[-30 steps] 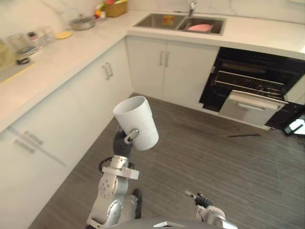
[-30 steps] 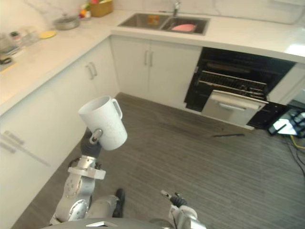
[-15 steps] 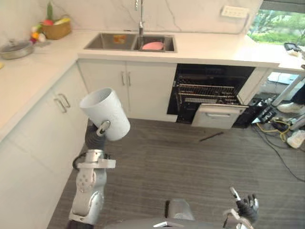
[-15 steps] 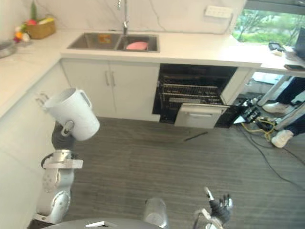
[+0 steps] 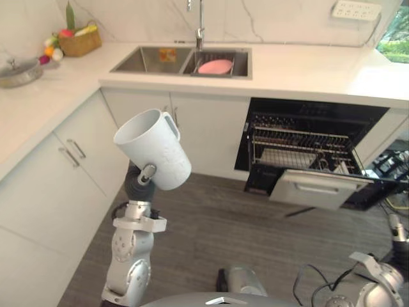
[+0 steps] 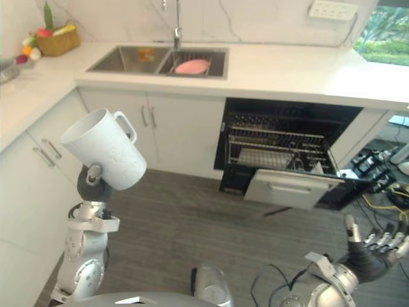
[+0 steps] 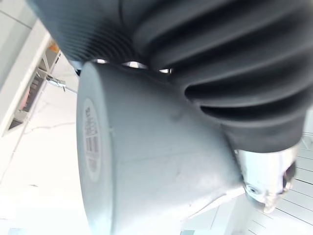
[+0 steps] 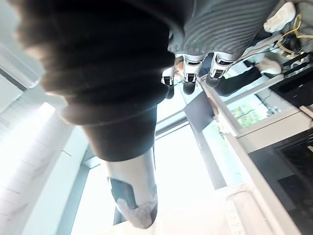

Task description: Walk over to the sink, pick up the cup, carry it to the dishwasher, place the cup inside the dishwasher, then close the dishwasher door

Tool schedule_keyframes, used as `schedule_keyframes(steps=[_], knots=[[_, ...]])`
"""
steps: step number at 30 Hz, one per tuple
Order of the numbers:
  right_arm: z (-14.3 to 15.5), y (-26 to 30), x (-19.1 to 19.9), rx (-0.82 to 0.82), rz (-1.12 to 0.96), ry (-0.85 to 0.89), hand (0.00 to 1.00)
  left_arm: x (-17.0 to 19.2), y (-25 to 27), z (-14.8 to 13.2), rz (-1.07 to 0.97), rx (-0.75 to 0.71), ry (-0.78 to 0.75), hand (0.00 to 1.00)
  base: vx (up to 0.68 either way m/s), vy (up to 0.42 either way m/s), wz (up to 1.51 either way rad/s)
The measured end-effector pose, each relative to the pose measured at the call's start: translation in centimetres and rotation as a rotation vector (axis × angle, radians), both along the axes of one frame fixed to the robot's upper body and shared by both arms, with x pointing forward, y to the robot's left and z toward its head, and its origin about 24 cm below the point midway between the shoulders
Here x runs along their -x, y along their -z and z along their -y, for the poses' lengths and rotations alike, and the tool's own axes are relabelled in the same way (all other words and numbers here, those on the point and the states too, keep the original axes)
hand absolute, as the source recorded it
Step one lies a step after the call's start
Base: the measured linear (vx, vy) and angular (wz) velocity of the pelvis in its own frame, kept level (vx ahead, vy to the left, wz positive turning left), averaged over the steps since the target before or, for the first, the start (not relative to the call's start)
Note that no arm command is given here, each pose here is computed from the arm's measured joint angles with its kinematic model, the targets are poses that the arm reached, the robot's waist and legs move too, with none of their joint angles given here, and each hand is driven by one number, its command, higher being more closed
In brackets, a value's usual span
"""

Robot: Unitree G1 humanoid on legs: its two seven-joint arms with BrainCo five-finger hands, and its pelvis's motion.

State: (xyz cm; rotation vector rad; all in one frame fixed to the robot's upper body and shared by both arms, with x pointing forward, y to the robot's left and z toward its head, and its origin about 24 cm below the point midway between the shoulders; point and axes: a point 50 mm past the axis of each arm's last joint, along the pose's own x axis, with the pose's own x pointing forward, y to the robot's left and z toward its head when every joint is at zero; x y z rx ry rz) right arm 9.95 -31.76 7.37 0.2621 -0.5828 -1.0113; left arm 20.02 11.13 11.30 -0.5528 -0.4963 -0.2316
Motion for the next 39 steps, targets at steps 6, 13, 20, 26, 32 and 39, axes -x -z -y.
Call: schedule_keyframes(steps=[6,13,20,26,32,39], knots=[[-0.5,-2.4,0.0,0.077,0.118,0.003,0.0,1.0,2.2,-0.2,-0.109,0.023,-0.054,1.0,0.51,-0.038,-0.41],[-2.3,-4.7,-2.8,0.096,0.202,-0.121,0.0,1.5,2.8,0.5,-0.151,-0.006,-0.047,1.0,0.56,0.217,-0.75],[-3.1,-4.8,-2.5,0.042,0.18,-0.039,0.0,1.6,3.2,-0.1,-0.17,-0.082,-0.043,1.0,0.44,0.214,-0.54],[-4.5,-4.0,-3.7,0.023,0.107,-0.059,0.0,1.0,2.5,-1.6,-0.162,-0.151,-0.085,1.0,0.2,0.128,-1.1],[-5.6,-4.4,-5.9,0.062,0.071,-0.187,0.0,0.7,2.0,-3.0,-0.149,-0.177,-0.139,1.0,0.11,0.007,-1.25],[-7.1,-2.3,-8.1,0.057,-0.09,-0.358,0.0,-0.9,1.5,-0.8,-0.101,-0.194,-0.053,1.0,-0.02,-0.026,-0.44]])
